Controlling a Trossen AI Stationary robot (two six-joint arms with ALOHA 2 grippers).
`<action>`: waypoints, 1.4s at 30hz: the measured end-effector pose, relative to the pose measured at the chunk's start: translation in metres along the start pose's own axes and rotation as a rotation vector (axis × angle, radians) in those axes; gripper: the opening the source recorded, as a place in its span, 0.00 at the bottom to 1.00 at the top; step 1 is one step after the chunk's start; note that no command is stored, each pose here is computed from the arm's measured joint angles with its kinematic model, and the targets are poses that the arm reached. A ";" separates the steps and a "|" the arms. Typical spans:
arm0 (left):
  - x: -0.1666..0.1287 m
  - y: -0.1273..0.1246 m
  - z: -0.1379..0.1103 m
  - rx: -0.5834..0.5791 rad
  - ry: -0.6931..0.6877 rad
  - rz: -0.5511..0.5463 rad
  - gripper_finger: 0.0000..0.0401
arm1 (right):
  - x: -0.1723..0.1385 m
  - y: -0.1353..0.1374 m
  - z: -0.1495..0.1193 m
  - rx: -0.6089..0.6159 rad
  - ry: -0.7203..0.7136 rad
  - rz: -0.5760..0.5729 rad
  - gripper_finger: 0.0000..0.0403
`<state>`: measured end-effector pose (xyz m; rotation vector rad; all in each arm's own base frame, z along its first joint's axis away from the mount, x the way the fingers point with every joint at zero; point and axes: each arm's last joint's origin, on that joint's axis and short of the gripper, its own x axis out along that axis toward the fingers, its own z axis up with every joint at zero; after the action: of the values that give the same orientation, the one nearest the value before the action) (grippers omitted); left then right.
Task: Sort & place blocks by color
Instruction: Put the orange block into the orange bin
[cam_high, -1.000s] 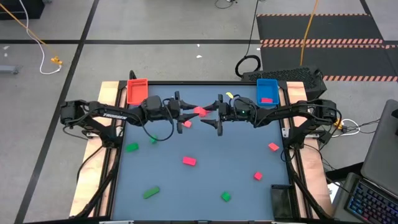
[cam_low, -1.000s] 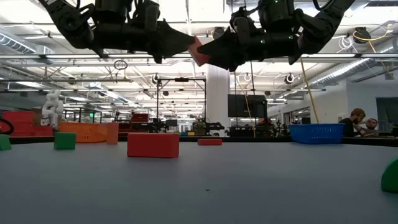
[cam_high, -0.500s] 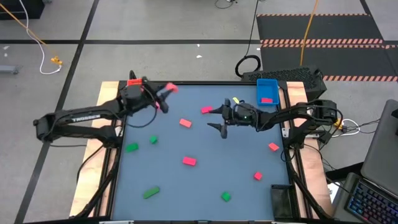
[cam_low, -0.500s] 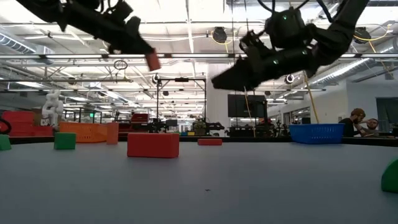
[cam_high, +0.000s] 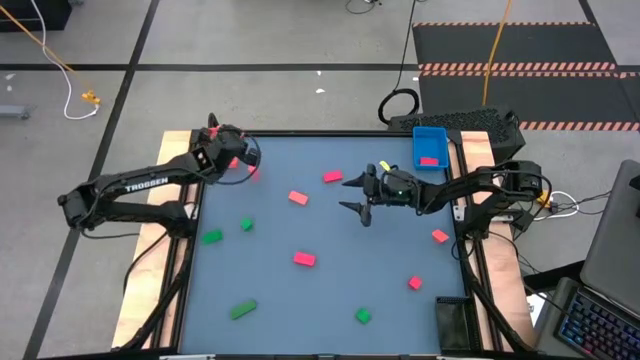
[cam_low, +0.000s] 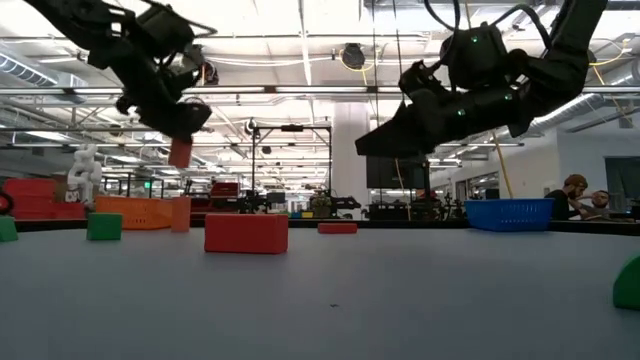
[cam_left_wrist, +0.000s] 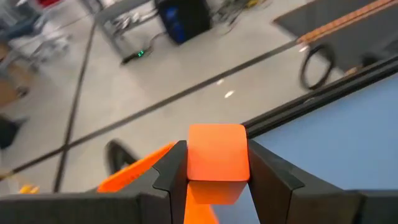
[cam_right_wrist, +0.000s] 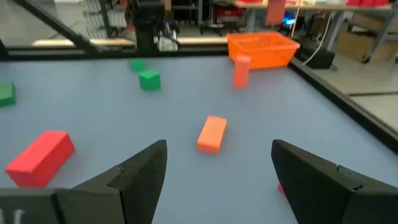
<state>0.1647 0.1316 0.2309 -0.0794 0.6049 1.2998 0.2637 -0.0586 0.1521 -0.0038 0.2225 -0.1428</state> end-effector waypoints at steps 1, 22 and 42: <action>0.003 0.002 -0.002 -0.002 0.019 0.020 0.32 | 0.000 0.000 0.001 -0.001 -0.009 0.000 0.70; 0.053 0.020 -0.033 0.008 0.339 0.126 0.33 | 0.000 0.000 0.001 -0.001 -0.015 -0.001 0.70; 0.053 0.017 -0.031 -0.037 0.335 0.054 0.86 | 0.000 0.000 0.002 -0.001 -0.016 -0.001 0.70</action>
<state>0.1443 0.1715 0.1845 -0.3177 0.8730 1.3610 0.2641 -0.0587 0.1537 -0.0062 0.2070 -0.1432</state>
